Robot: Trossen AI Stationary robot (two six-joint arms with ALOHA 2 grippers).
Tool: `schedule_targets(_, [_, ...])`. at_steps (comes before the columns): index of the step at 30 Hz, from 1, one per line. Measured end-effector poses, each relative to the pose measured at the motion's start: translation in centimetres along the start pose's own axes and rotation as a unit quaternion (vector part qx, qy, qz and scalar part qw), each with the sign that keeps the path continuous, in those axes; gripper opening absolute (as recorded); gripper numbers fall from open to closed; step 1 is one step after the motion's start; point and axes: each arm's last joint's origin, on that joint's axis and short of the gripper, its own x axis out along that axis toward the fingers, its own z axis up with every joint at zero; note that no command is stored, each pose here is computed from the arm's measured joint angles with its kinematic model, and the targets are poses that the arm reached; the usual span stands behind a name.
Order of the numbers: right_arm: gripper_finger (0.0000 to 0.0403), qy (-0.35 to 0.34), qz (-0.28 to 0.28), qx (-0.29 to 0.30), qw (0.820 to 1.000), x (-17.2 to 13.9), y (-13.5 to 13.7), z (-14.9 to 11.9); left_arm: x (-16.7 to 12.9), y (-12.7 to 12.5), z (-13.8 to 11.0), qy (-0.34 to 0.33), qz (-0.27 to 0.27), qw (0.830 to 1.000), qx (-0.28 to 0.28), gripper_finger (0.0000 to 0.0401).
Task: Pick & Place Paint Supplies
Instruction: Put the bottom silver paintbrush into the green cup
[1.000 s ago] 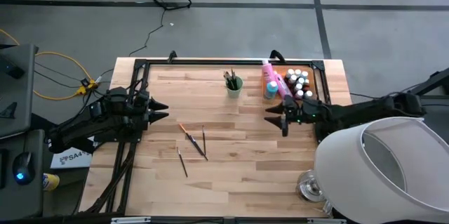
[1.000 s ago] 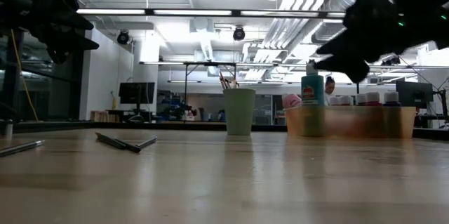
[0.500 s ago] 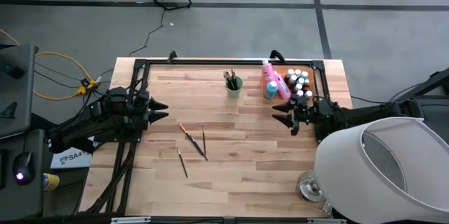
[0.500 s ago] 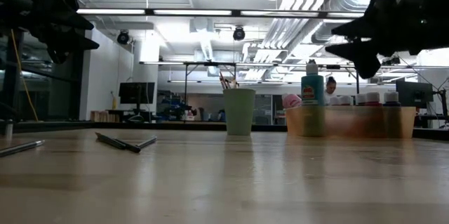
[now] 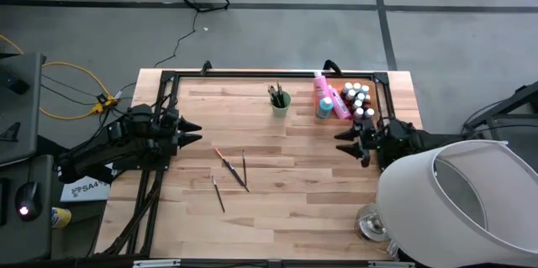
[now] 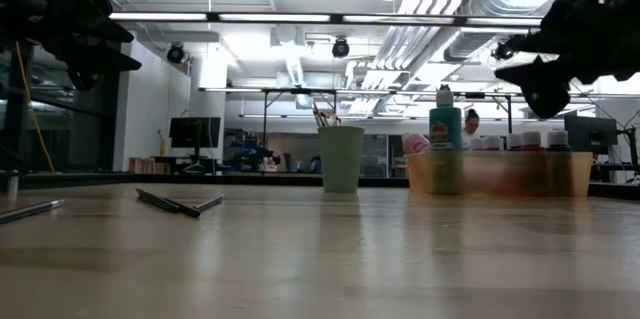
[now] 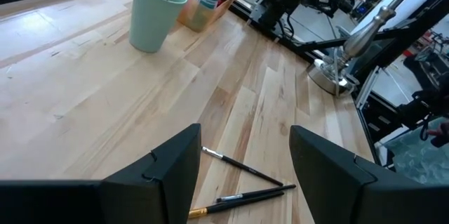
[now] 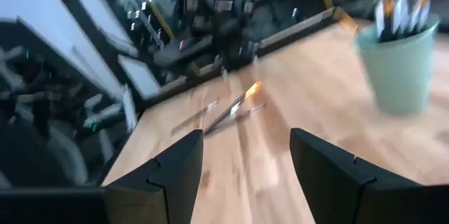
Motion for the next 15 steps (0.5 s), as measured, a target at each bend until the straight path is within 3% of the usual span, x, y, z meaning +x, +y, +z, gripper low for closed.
schedule_targets(6, [0.0207,-0.045,-0.012,-0.015,0.999,-0.54,0.03,0.57,0.00,0.00,-0.01,0.001,-0.001,1.000,0.000,0.0214])
schedule_targets(15, [0.0207,-0.042,-0.016,-0.015,0.999,-0.50,-0.03,0.52,0.01,0.00,-0.01,0.001,-0.001,1.000,0.000,0.0214])
